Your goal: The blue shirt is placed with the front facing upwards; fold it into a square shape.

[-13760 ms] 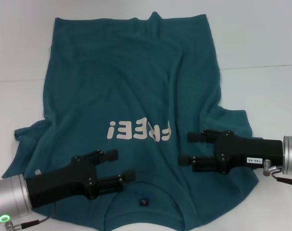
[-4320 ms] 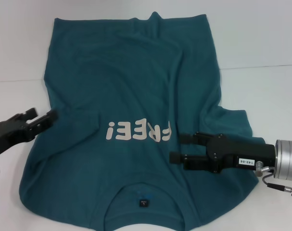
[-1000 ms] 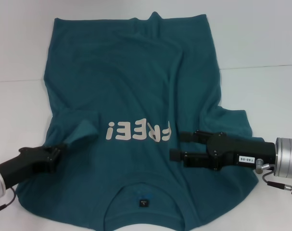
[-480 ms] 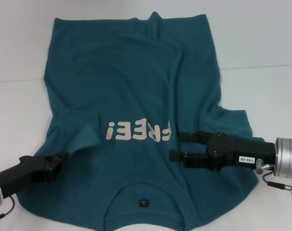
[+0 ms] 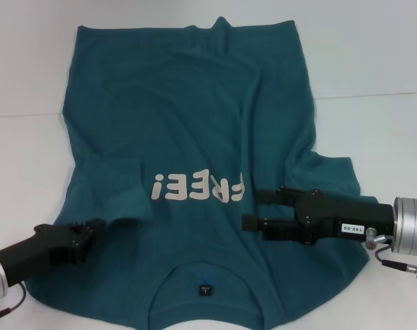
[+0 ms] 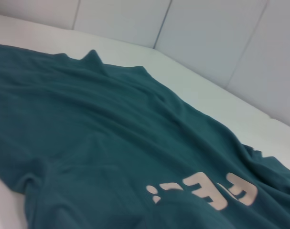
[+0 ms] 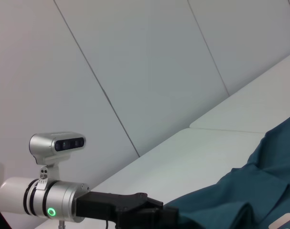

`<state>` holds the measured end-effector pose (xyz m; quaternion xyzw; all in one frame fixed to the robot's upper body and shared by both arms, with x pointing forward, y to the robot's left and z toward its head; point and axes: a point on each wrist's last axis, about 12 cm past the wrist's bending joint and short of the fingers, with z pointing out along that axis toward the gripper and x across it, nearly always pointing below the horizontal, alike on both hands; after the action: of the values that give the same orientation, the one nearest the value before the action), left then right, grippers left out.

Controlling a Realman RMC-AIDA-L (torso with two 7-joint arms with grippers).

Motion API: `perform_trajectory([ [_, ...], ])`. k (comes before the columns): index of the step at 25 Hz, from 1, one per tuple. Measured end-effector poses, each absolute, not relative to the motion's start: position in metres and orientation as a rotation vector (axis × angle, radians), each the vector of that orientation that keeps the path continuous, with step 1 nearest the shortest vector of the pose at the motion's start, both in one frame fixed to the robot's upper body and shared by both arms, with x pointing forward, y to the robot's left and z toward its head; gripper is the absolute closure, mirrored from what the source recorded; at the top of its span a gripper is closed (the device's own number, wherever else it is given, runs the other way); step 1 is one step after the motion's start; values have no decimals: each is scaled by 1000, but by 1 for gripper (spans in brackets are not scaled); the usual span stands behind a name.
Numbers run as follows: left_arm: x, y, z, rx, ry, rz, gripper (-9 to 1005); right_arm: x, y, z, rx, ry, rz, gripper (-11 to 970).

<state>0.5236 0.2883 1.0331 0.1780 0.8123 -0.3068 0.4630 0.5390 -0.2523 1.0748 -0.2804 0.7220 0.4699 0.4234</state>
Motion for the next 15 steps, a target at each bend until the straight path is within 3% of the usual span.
perform_trajectory([
  [9,518,282,1033,499,2032,-841,962,541,-252,1076,-704,1806,1170,62],
  [15,516,283,1047,536,1971,-906,807,541,-252,1076,-703,1805,1166,62],
])
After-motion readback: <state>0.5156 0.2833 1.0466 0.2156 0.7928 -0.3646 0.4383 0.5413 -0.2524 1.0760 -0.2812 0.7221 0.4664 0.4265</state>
